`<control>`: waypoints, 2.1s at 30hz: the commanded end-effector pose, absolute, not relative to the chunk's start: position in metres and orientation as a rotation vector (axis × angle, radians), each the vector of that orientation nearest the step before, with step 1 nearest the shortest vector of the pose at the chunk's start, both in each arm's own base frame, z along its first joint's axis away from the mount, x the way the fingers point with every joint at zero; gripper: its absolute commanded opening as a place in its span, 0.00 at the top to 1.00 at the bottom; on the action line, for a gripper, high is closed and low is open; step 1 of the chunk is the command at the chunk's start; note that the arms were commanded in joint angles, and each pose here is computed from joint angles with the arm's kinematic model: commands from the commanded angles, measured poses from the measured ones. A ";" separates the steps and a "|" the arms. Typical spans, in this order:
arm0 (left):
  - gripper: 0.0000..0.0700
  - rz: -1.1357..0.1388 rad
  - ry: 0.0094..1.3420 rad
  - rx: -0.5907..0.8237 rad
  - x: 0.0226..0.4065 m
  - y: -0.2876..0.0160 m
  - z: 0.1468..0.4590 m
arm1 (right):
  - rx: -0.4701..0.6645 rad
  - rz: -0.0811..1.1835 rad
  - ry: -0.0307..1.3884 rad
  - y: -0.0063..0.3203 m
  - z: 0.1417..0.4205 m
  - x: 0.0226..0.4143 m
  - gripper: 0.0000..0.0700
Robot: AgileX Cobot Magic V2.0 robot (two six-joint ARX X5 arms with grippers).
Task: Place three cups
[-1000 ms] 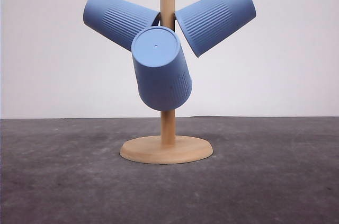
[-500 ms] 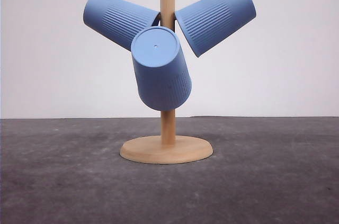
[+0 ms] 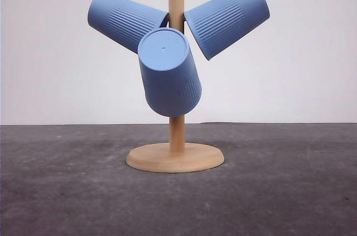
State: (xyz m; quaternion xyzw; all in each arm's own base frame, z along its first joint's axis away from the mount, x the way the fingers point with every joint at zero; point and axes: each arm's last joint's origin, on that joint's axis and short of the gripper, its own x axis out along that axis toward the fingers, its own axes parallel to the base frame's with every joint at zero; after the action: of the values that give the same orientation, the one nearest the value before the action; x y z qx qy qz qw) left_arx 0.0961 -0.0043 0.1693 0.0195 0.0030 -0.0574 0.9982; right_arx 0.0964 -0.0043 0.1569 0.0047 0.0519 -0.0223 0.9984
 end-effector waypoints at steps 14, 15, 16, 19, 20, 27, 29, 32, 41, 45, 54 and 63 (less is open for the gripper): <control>0.97 -0.112 0.011 0.037 0.097 -0.004 0.165 | 0.006 -0.044 0.093 -0.004 0.158 0.097 0.99; 0.97 -0.112 0.011 0.037 0.097 -0.004 0.165 | 0.006 -0.044 0.093 -0.004 0.158 0.097 0.99; 0.97 -0.112 0.011 0.037 0.097 -0.004 0.165 | 0.006 -0.044 0.093 -0.004 0.158 0.097 0.99; 0.97 -0.112 0.011 0.037 0.097 -0.004 0.165 | 0.006 -0.044 0.093 -0.004 0.158 0.097 0.99; 0.97 -0.112 0.011 0.037 0.097 -0.004 0.165 | 0.006 -0.044 0.093 -0.004 0.158 0.097 0.99; 0.97 -0.112 0.011 0.037 0.097 -0.004 0.165 | 0.006 -0.044 0.093 -0.004 0.158 0.097 0.99; 0.97 -0.112 0.011 0.037 0.097 -0.004 0.165 | 0.006 -0.044 0.093 -0.004 0.158 0.097 0.99; 0.97 -0.112 0.011 0.037 0.097 -0.004 0.165 | 0.006 -0.044 0.093 -0.004 0.158 0.097 0.99; 0.97 -0.112 0.011 0.037 0.097 -0.004 0.165 | 0.006 -0.044 0.093 -0.004 0.158 0.097 0.99; 0.97 -0.112 0.011 0.037 0.097 -0.004 0.165 | 0.006 -0.044 0.093 -0.004 0.158 0.097 0.99; 0.97 -0.112 0.011 0.037 0.097 -0.004 0.165 | 0.006 -0.044 0.093 -0.004 0.158 0.097 0.99; 0.97 -0.112 0.011 0.037 0.097 -0.004 0.165 | 0.006 -0.044 0.093 -0.004 0.158 0.097 0.99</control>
State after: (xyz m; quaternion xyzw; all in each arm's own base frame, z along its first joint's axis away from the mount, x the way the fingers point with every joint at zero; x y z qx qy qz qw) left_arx 0.0961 -0.0044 0.1693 0.0195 0.0030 -0.0576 0.9981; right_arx 0.0964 -0.0043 0.1569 0.0047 0.0519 -0.0223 0.9984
